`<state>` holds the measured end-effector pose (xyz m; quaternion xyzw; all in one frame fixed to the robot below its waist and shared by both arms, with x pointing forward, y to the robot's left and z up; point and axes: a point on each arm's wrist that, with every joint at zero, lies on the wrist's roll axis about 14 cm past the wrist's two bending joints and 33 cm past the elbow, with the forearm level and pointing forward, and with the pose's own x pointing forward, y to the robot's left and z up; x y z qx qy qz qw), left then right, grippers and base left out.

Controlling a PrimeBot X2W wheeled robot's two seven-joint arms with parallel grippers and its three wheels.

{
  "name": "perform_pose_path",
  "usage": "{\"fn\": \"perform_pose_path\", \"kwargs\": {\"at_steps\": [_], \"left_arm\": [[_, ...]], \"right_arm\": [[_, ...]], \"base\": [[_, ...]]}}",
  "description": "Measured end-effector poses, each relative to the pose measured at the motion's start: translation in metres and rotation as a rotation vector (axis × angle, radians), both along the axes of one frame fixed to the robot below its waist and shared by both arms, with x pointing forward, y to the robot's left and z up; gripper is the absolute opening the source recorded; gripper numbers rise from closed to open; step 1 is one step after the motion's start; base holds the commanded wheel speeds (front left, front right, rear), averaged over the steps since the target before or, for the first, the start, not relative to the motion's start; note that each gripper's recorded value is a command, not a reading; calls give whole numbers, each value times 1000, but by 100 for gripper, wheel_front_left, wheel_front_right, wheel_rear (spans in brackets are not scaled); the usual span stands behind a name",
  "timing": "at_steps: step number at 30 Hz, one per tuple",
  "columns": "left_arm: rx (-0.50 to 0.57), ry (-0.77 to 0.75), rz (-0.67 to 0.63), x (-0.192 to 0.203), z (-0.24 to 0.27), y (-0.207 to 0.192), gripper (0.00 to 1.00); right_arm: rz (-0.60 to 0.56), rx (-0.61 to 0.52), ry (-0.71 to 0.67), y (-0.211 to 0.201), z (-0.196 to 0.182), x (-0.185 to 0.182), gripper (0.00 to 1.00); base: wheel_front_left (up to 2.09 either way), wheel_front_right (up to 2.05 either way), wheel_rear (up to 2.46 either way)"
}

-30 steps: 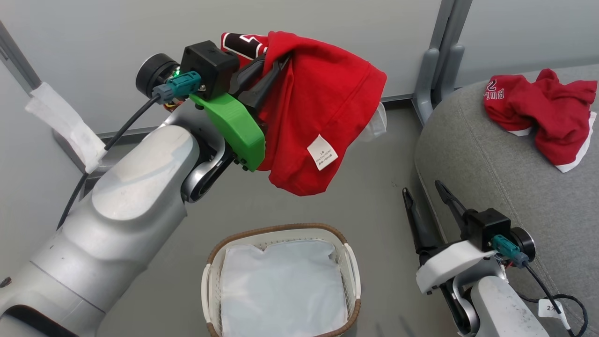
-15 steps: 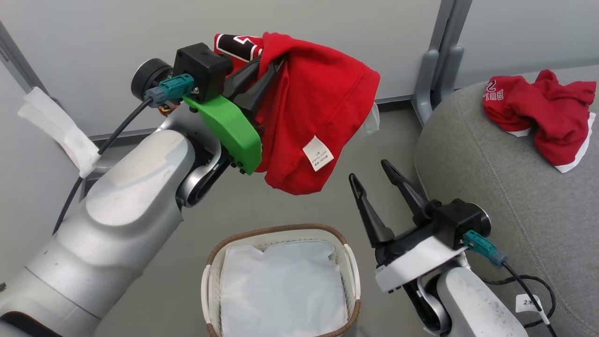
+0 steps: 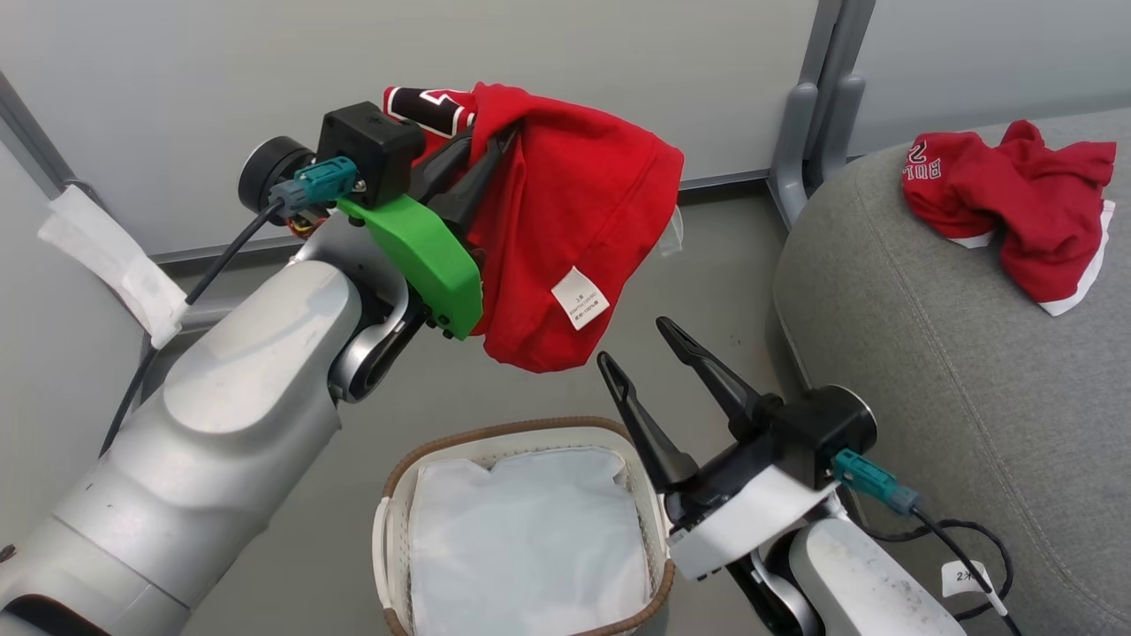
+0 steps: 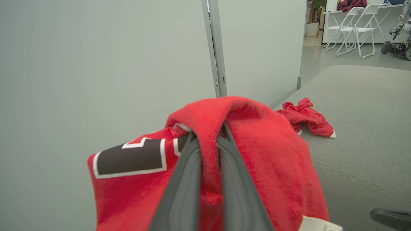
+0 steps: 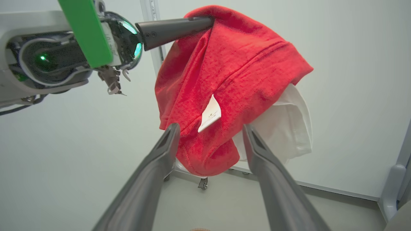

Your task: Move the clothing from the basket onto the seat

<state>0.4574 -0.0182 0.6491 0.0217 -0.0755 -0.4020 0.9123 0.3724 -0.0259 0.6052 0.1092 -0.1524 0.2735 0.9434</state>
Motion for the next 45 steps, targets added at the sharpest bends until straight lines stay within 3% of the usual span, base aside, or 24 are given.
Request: {"fn": "perform_pose_path", "kwargs": {"at_steps": [9,25,26,29,30,43,44,45], "left_arm": [[-8,9,-32,-2,-3,-9,0],[-35,5,-79,-16,4,-16,0],[-34,5,-77,-16,3,-15,0],[-39,11,-61,-12,3,-11,0],[-41,16,-54,-10,2,-9,0],[-44,105,53,16,-33,19,0],[-46,106,56,17,-34,20,2],[-47,107,60,18,-35,21,28]], "right_arm": [[39,-60,86,13,-24,31,100],[132,-103,179,43,-45,55,100],[139,-106,180,45,-45,54,55],[149,-102,167,48,-40,55,9],[149,-101,158,48,-37,56,0],[57,-82,59,19,-10,64,0],[49,-81,54,17,-9,64,0],[40,-78,48,14,-8,64,0]], "base": [[0,0,0],[0,0,0],[0,0,0],[0,0,0],[0,0,0],[0,0,0],[0,0,0],[0,0,0]]}}
